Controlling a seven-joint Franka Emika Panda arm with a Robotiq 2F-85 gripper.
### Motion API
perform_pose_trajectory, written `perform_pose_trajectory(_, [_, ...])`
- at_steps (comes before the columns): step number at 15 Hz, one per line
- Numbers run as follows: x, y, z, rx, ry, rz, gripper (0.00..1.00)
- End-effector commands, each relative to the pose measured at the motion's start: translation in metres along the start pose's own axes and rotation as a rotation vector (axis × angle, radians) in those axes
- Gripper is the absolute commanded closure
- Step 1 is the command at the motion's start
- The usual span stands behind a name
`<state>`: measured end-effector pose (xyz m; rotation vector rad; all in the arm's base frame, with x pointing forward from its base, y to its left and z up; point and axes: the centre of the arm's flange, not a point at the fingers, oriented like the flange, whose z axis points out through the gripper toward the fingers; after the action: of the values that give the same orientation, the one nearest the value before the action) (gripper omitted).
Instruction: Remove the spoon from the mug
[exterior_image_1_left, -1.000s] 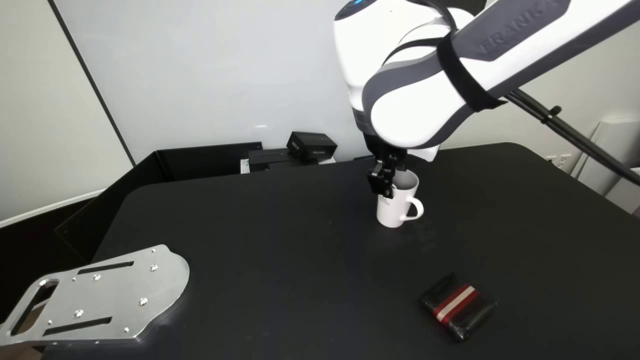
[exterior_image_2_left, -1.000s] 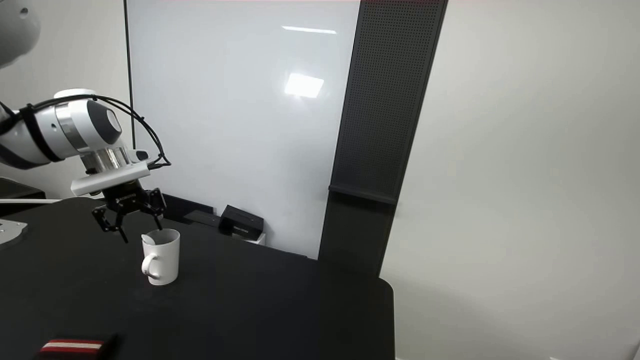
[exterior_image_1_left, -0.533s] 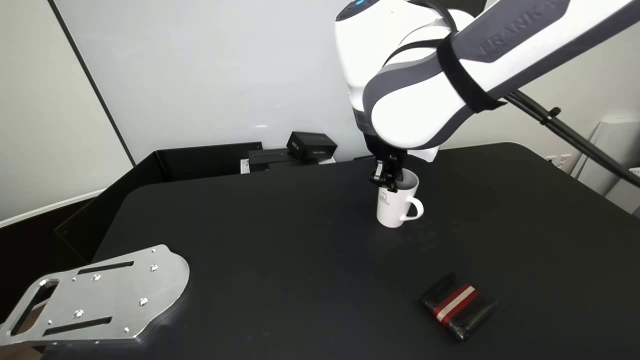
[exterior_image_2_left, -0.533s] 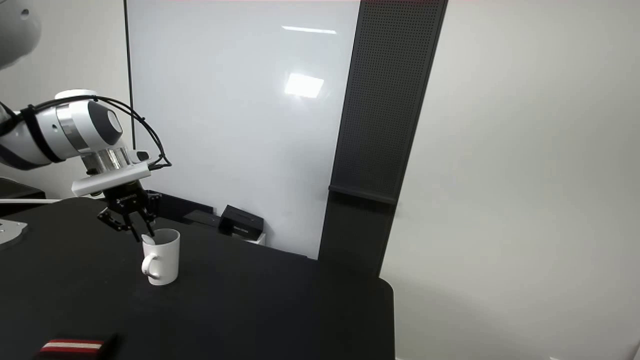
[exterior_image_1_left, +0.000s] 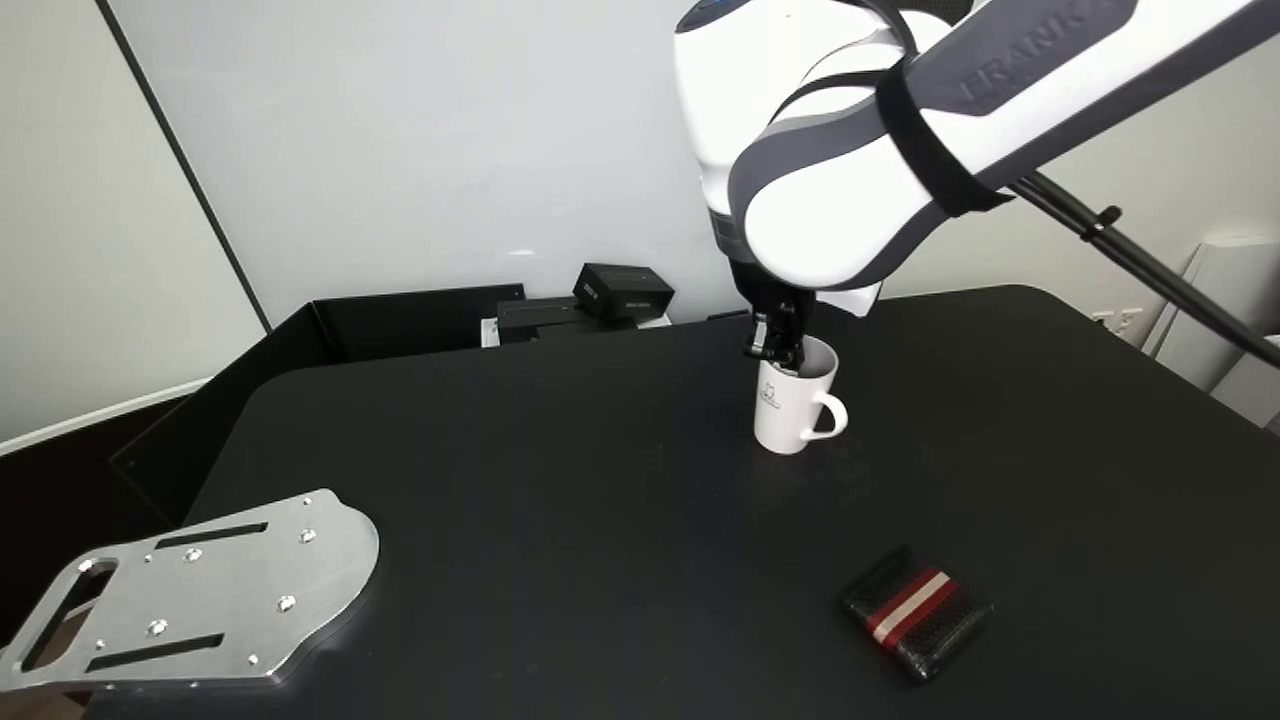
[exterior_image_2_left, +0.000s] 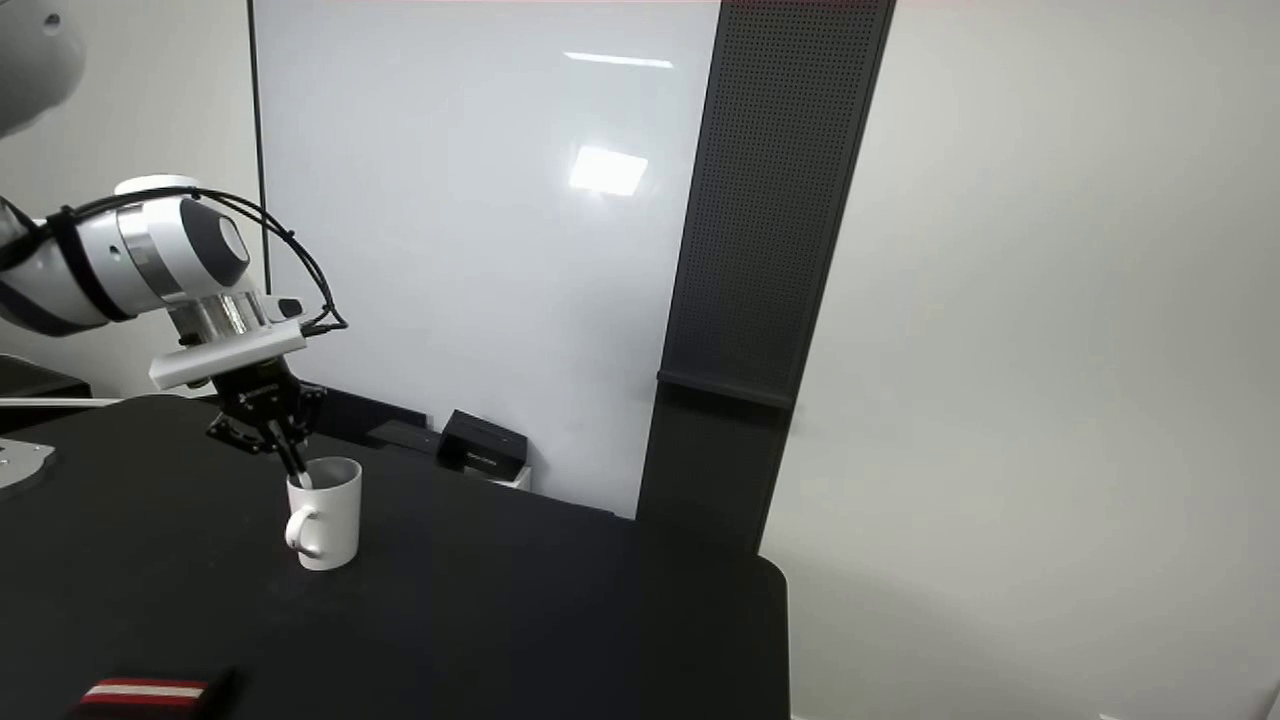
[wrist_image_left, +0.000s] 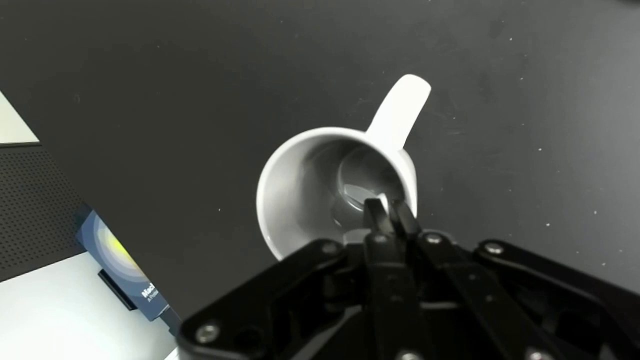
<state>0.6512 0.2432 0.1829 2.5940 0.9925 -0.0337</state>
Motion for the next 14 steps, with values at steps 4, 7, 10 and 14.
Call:
perform_pose_trajectory(4, [-0.001, 0.026, -0.034, -0.028, 0.028, 0.061, 0.99])
perform_pose_trajectory(7, [-0.004, 0.041, -0.057, -0.056, 0.046, 0.077, 0.99])
perform_pose_trajectory(10, [-0.012, 0.059, -0.083, -0.084, 0.055, 0.094, 0.99])
perform_pose_trajectory(14, [-0.029, 0.086, -0.114, -0.133, 0.058, 0.125, 0.99])
